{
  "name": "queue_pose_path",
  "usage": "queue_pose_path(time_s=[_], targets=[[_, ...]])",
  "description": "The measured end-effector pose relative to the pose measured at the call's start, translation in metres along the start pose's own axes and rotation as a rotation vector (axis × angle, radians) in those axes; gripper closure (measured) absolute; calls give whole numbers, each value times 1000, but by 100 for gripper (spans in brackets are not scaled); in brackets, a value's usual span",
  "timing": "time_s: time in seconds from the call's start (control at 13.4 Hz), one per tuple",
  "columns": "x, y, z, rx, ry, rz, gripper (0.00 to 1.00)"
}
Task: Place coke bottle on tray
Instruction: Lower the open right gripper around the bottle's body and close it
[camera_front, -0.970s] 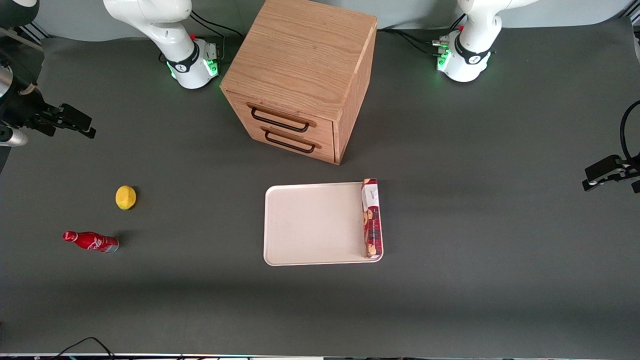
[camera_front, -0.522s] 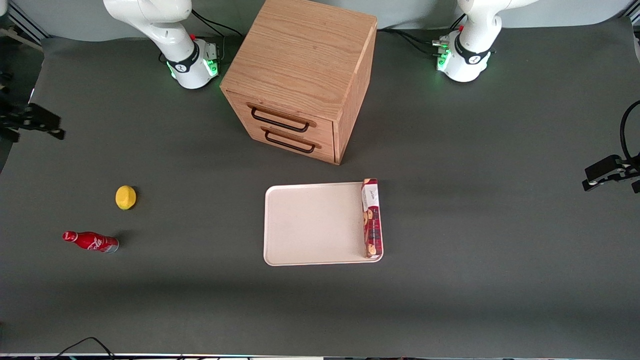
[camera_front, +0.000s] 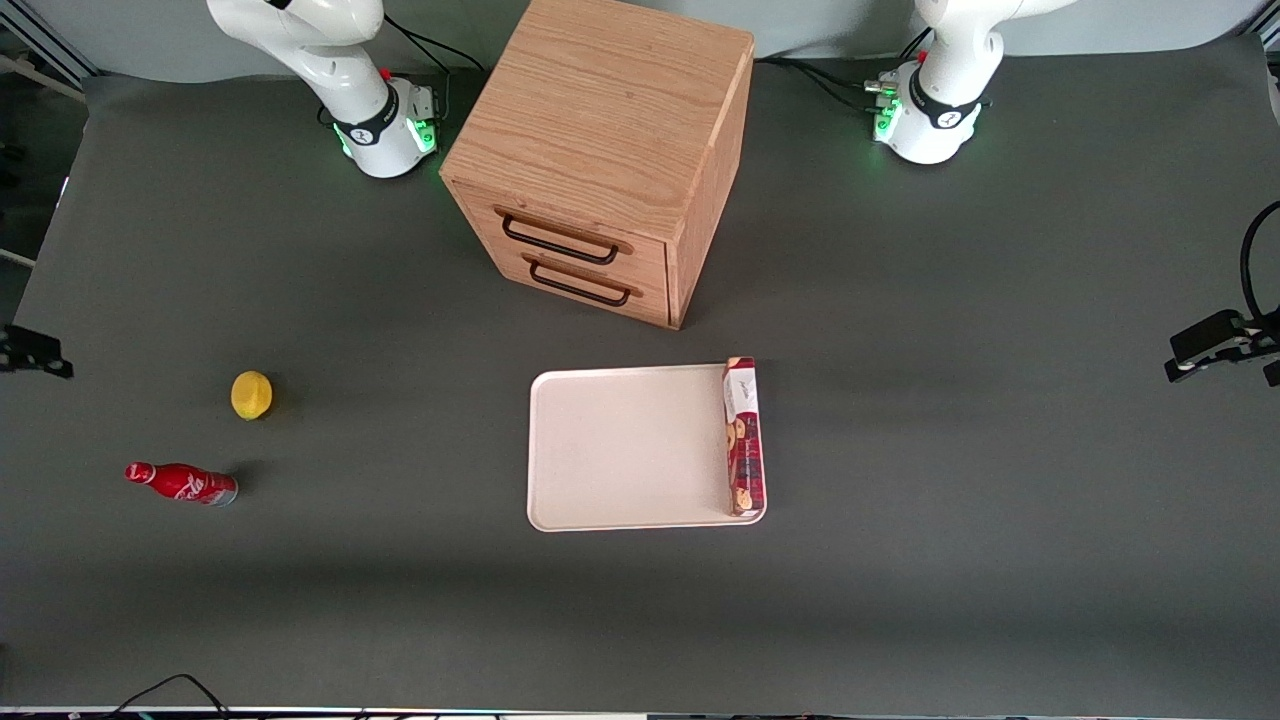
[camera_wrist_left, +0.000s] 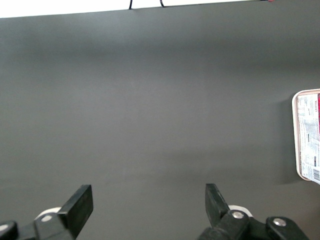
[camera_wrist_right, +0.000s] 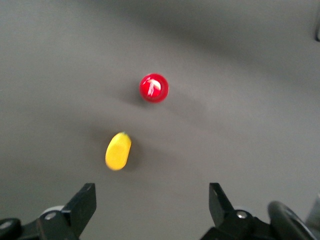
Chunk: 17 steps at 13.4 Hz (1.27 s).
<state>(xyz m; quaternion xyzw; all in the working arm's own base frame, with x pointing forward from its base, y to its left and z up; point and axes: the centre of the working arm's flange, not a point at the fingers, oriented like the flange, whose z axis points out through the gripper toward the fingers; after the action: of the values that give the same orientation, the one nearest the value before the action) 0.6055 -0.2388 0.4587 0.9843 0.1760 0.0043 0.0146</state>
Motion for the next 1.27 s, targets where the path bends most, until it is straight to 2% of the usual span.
queue_pose_path(time_s=[0.15,0.3,0.6,0.75,0.9,0.97,1.04,1.27], targets=[[22,3,45,-3,23,-15,0],[45,-4,81,-16,26,-35,0],[70,-19,113,-44,32,-74,0],[71,-18,117,-47,30,-74,4],[71,-17,118,-48,30,-73,18],[71,-17,119,-48,30,-73,18],[71,-17,119,-48,29,-73,25],[70,-16,121,-47,27,-71,62]])
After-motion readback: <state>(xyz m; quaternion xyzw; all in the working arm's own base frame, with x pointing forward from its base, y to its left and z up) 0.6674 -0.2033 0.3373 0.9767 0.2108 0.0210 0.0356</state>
